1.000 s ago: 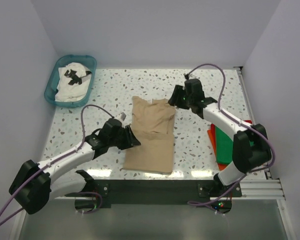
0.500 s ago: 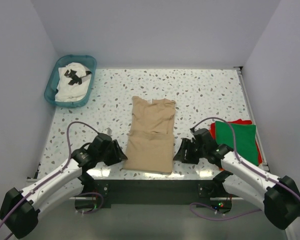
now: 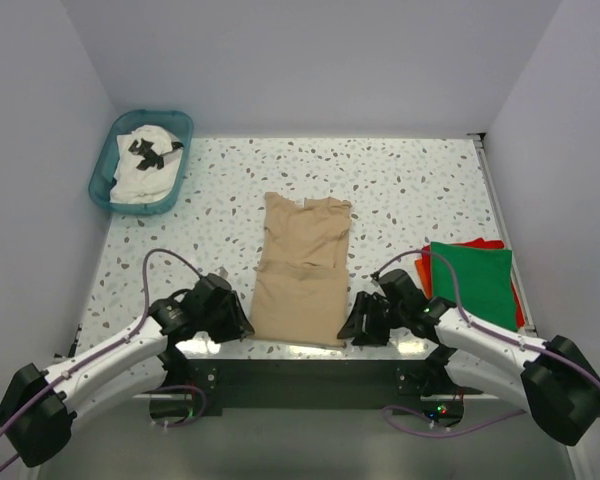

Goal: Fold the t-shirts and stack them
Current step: Fold the tshirt

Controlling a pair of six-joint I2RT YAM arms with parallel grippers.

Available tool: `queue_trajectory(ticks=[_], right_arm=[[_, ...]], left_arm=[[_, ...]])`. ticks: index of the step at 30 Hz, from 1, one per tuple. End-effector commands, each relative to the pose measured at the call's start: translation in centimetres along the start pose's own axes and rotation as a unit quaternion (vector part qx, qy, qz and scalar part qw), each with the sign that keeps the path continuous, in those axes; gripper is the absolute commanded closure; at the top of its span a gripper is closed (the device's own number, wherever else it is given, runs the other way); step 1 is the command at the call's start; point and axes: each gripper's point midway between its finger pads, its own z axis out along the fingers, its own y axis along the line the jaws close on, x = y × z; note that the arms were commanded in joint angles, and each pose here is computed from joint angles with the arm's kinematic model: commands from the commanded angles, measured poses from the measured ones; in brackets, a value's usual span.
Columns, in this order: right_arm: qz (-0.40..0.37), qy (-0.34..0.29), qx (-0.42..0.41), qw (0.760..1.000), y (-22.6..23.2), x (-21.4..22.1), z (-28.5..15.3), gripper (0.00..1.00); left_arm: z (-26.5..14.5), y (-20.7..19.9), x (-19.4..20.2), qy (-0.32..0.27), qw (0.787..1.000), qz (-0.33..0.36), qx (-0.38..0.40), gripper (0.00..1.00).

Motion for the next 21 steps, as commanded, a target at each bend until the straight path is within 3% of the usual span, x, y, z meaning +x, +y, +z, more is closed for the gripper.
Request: queue_trajectory(ticks=[1, 17, 21], right_arm=[[0.005, 0.014, -0.029, 0.999, 1.3, 0.5, 0.6, 0.44], [0.029, 0.013, -0.018, 0.999, -0.2, 1.2, 1.9, 0.62], [0.035, 0.001, -0.02, 0.999, -0.2, 0.9, 1.9, 0.77]], left_arm=[[0.4, 0.6, 0.7, 0.009, 1.0, -0.007, -0.021, 0.54], [2.1, 0.6, 1.6, 0.011, 1.0, -0.002, -0.013, 0.63], [2.4, 0.5, 1.8, 0.015, 1.0, 0.005, -0.014, 0.71]])
